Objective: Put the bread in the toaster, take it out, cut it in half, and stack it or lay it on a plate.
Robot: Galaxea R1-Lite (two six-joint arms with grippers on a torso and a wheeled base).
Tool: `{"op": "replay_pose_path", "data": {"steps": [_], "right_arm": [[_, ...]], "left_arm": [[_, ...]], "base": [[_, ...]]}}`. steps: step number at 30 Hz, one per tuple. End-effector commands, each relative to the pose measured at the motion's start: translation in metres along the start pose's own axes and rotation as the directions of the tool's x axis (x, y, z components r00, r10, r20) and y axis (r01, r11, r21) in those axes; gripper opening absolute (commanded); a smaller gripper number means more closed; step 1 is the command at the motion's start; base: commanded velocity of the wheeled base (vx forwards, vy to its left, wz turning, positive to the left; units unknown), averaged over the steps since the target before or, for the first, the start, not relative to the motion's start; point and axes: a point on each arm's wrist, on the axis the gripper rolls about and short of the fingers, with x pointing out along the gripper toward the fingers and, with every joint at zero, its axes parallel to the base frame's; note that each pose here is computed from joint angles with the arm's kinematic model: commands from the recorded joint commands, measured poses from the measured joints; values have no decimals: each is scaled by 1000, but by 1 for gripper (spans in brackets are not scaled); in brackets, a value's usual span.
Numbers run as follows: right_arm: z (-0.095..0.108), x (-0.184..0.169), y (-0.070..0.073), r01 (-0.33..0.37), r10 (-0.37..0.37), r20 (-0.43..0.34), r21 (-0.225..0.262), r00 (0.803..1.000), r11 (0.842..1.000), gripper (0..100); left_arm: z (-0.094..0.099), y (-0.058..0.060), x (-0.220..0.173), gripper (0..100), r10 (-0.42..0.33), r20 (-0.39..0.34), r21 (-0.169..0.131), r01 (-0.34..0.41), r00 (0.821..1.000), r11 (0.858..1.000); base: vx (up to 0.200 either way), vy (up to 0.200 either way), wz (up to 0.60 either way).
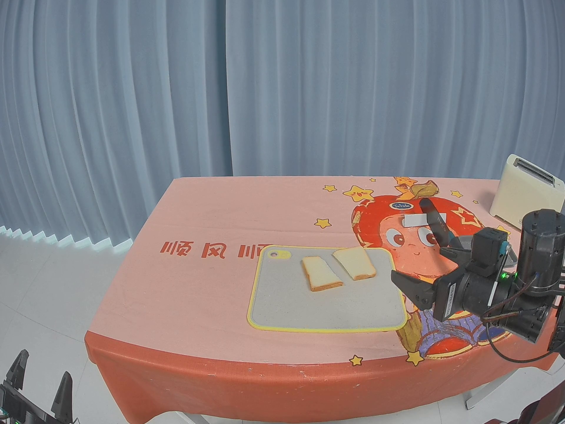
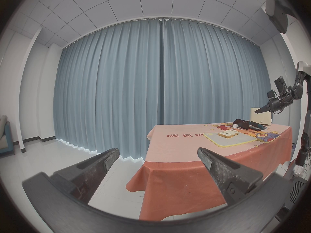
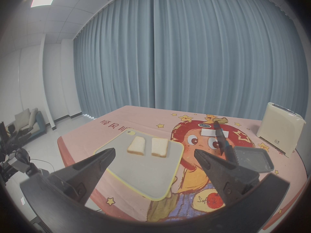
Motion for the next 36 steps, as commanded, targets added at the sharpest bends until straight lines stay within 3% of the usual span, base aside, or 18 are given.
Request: {"op": "replay_pose_path", "data": {"steps": [1, 14, 19, 30, 36], "right_arm": [[-3, 4, 4, -11, 11, -15, -7, 1000, 1000, 100], [1, 2, 4, -6, 6, 5, 1, 1000, 1000, 100], [3, 7, 6, 30, -30, 5, -7, 1000, 1000, 100], [2, 65, 17, 60, -63, -80, -30, 995, 998, 100], [16, 102, 6, 114, -116, -138, -24, 984, 993, 100]], "left_arm": [[-5, 0, 1, 100, 1, -19, -1, -1, 1000, 1000], [-5, 0, 1, 100, 1, -19, -1, -1, 1000, 1000], [-5, 0, 1, 100, 1, -19, -1, -1, 1000, 1000], [-5, 0, 1, 100, 1, -19, -1, -1, 1000, 1000], [-5, 0, 1, 100, 1, -19, -1, -1, 1000, 1000]], "base": [[0, 0, 0], [0, 0, 0], [0, 0, 0], [0, 0, 0], [0, 0, 0]]}}
